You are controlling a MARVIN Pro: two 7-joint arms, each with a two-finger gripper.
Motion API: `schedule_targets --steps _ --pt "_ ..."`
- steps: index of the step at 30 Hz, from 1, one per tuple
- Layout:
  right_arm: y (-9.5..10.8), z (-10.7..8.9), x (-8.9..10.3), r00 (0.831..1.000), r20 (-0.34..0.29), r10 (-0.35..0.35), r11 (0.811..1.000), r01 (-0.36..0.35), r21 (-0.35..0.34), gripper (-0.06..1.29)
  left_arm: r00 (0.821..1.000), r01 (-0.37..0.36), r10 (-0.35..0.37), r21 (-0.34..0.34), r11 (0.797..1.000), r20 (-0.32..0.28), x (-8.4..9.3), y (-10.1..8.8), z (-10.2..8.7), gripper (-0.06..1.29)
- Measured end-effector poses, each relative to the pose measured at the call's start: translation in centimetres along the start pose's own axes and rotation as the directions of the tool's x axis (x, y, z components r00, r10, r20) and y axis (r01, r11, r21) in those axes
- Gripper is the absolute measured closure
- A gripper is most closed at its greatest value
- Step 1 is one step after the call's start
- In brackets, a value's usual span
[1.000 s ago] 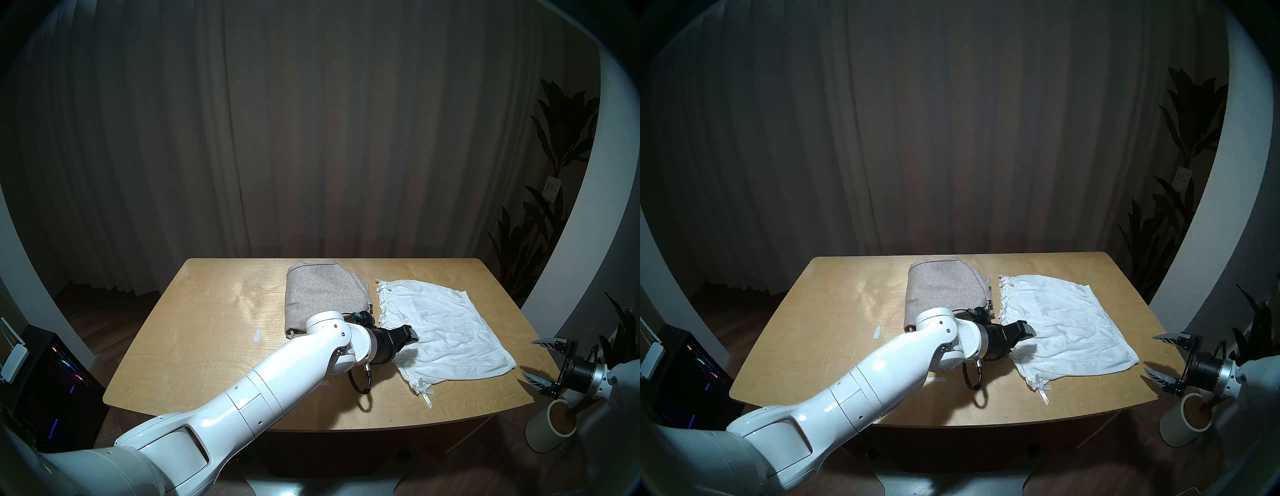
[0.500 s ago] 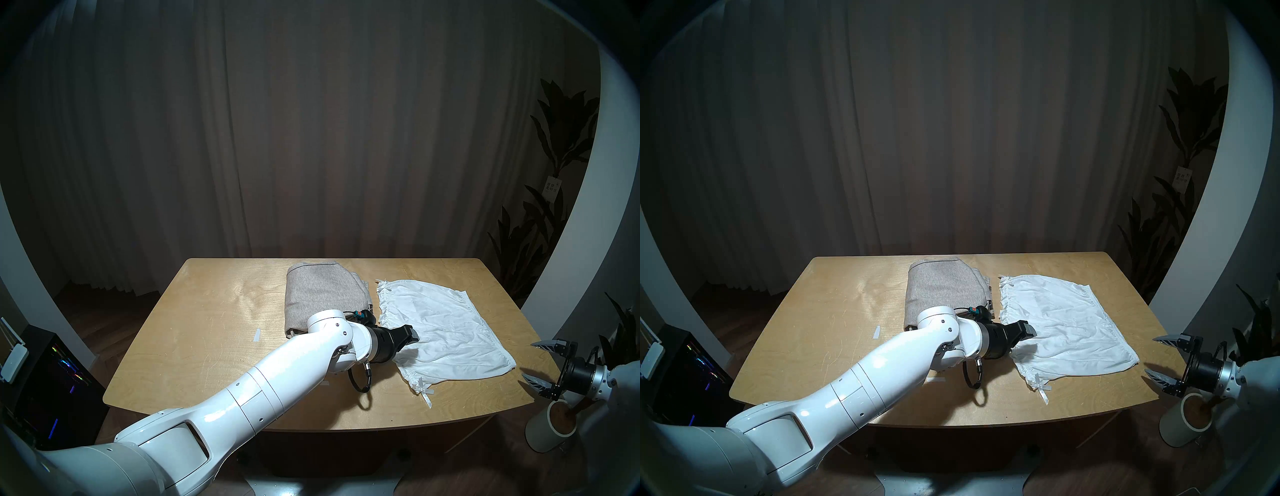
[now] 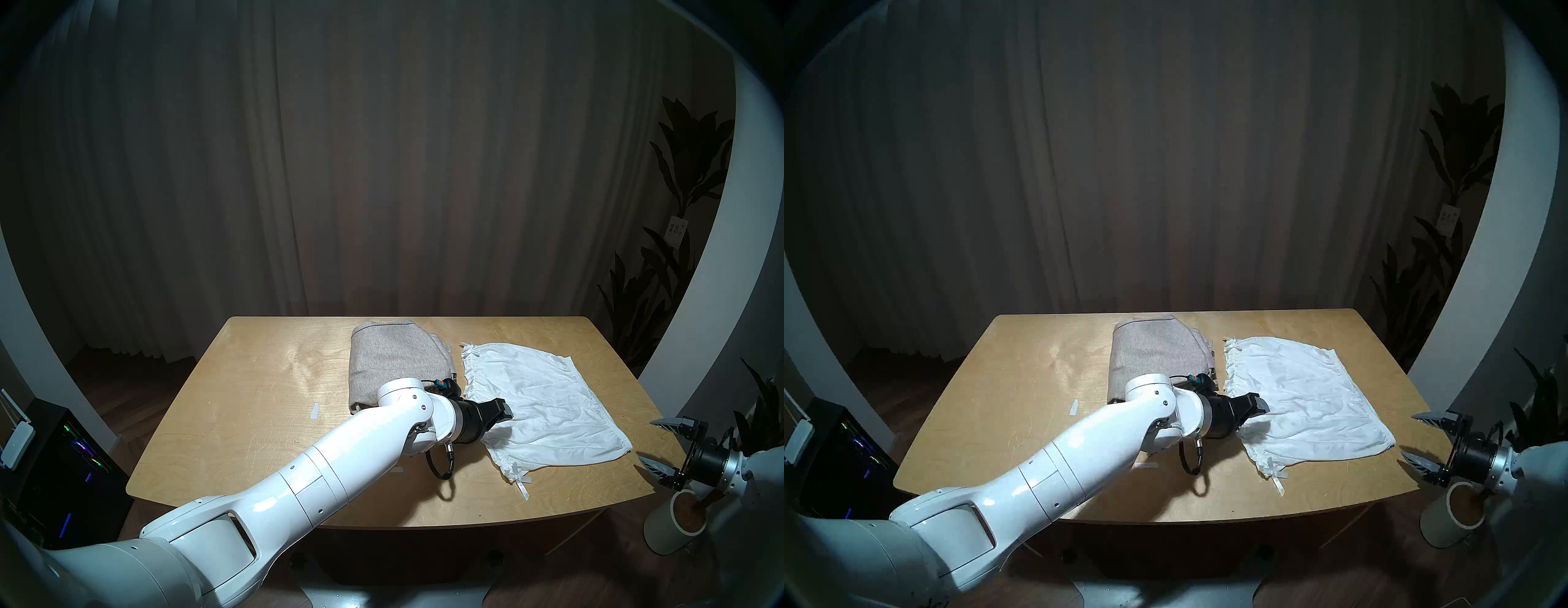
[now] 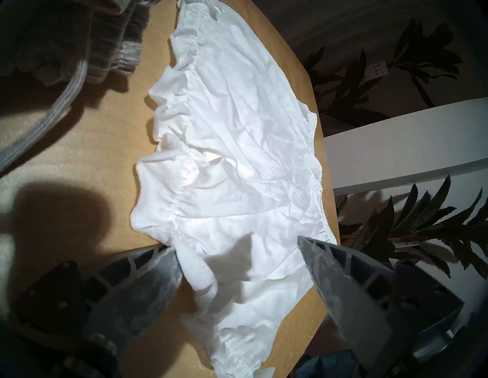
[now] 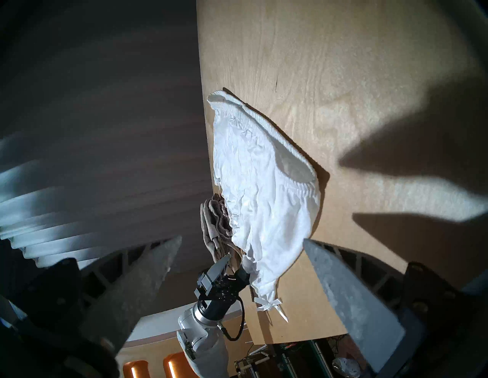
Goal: Fold pants twice and stack them
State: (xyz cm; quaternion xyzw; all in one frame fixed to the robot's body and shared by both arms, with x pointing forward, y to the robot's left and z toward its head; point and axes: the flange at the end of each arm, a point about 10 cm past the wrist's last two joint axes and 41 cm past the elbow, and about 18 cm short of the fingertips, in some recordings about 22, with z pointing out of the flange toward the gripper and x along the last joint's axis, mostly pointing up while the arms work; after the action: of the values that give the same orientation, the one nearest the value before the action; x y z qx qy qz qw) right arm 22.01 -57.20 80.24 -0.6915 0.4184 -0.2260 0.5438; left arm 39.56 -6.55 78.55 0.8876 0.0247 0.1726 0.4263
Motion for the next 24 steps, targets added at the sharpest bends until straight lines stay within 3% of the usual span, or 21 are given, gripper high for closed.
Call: schedule_targets --steps 24 --pt "0.8 0.8 -1.9 0.988 -0.035 -0.149 0.985 0.151 0.087 0.03 0.999 -0.035 0.035 0.003 0.999 0.028 0.5 -0.1 0.1 0.09"
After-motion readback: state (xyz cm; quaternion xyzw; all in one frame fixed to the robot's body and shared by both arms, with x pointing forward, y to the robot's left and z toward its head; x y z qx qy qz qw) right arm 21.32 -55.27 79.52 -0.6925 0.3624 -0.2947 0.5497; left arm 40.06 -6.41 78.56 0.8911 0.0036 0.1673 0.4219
